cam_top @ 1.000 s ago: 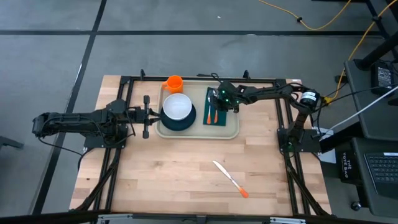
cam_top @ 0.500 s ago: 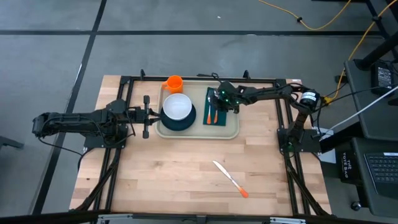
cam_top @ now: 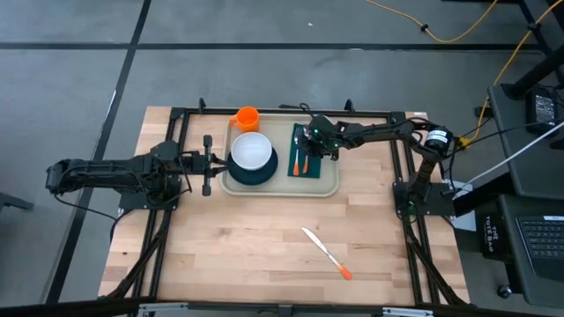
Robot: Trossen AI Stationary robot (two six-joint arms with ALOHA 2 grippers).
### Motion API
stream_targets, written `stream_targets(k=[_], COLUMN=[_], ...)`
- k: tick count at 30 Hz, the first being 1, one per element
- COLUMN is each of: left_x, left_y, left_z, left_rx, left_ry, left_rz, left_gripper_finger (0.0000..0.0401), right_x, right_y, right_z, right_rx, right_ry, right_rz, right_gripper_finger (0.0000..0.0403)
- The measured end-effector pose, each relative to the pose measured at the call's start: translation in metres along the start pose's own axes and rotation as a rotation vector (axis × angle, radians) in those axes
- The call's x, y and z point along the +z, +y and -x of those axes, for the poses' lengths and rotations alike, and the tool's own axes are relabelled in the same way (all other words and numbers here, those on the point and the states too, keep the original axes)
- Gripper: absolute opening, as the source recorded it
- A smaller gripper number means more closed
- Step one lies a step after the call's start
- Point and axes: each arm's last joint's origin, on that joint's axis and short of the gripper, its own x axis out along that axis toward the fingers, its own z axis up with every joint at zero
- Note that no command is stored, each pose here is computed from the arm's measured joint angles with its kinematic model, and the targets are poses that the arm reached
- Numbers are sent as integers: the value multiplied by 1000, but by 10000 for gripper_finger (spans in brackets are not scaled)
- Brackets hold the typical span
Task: Set up tray
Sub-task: Put the orange spoon on top of the green table napkin on the brown serving tray to the right of the orange fork
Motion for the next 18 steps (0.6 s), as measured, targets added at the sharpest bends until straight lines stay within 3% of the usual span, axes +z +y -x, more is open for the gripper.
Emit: stream_targets(k=[18], left_x=[0], left_y=[0], left_z=[0], left_rx=[0], left_ry=[0], left_rz=[16], left_gripper_finger=[4], right_x=[-1], right_y=[-3], right_z=[-21], right_rx=[28], right_ry=[40], right_rz=[8], right_gripper_finger=[11])
